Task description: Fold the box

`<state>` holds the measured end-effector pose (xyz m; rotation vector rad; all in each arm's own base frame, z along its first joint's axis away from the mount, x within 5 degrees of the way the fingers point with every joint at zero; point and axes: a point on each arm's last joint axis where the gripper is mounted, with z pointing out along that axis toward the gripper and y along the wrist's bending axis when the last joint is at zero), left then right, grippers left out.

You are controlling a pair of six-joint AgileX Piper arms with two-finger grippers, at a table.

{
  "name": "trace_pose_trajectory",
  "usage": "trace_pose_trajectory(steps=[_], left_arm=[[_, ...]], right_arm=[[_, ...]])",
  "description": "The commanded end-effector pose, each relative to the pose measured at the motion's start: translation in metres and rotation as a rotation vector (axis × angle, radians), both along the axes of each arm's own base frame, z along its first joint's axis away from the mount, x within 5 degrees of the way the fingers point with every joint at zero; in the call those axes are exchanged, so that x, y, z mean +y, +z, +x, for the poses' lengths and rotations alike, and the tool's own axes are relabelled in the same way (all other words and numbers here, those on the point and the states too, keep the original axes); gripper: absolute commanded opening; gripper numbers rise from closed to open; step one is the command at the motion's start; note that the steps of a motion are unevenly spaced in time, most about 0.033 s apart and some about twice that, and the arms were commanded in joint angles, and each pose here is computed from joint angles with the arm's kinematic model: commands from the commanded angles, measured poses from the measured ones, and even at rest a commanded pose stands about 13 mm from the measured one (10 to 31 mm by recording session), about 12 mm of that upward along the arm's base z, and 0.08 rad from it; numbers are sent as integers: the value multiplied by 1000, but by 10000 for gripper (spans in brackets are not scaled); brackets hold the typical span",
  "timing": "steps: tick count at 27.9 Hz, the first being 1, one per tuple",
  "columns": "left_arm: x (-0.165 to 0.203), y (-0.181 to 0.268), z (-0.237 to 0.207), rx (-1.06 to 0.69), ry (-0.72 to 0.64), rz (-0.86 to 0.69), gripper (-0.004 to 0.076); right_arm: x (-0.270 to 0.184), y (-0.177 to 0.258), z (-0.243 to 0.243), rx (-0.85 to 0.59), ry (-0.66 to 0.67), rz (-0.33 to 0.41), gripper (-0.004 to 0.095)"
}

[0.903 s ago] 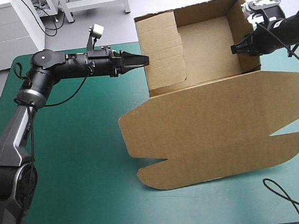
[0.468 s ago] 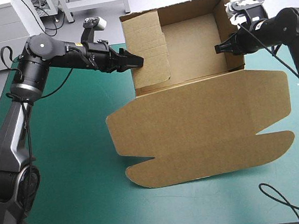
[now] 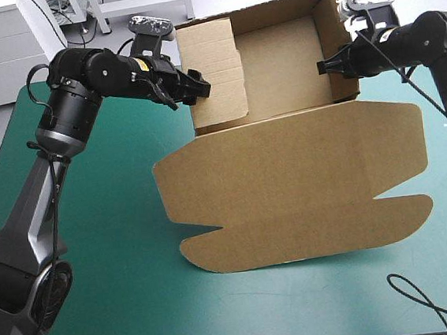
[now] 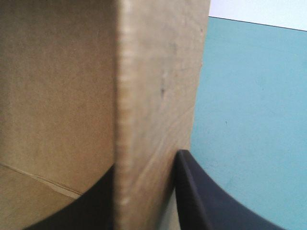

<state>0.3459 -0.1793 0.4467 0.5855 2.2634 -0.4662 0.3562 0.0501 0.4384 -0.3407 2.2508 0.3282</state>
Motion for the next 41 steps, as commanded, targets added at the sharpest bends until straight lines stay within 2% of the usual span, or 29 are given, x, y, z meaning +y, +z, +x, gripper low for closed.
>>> trace_pose_trajectory(steps=[1, 6, 10, 12, 14, 17, 18, 19, 30, 36, 39, 41], left_arm=[[2, 31, -14, -129, 90, -52, 495], [2, 29, -15, -156, 203, 40, 495], [2, 29, -15, -160, 218, 29, 494], [2, 29, -15, -158, 218, 30, 461], [2, 29, -15, -155, 218, 33, 330], [2, 29, -15, -160, 215, 40, 79], [2, 29, -15, -162, 212, 44, 15], [2, 29, -15, -169, 199, 55, -5], [1, 27, -17, -162, 152, 83, -2], [-1, 20, -14, -135, 140, 115, -2], [-8, -7, -1, -35, 119, 201, -2], [-13, -25, 8, 23, 107, 243, -2]], right_arm=[[12, 39, -19, -134, 31, 184, -18], [14, 40, -20, -139, 42, 211, -18], [16, 42, -20, -150, 62, 235, -18], [16, 42, -20, -152, 68, 228, -18], [16, 42, -20, -153, 68, 224, -18], [15, 41, -21, -146, 68, 207, -18], [14, 40, -20, -146, 65, 194, -17], [14, 39, -21, -141, 64, 177, -17], [7, 30, -22, -70, 45, 70, -17], [7, 8, -16, 79, 66, 19, -17], [5, -19, -1, 205, 58, -23, -17], [5, -29, 7, 238, 39, -33, -17]])
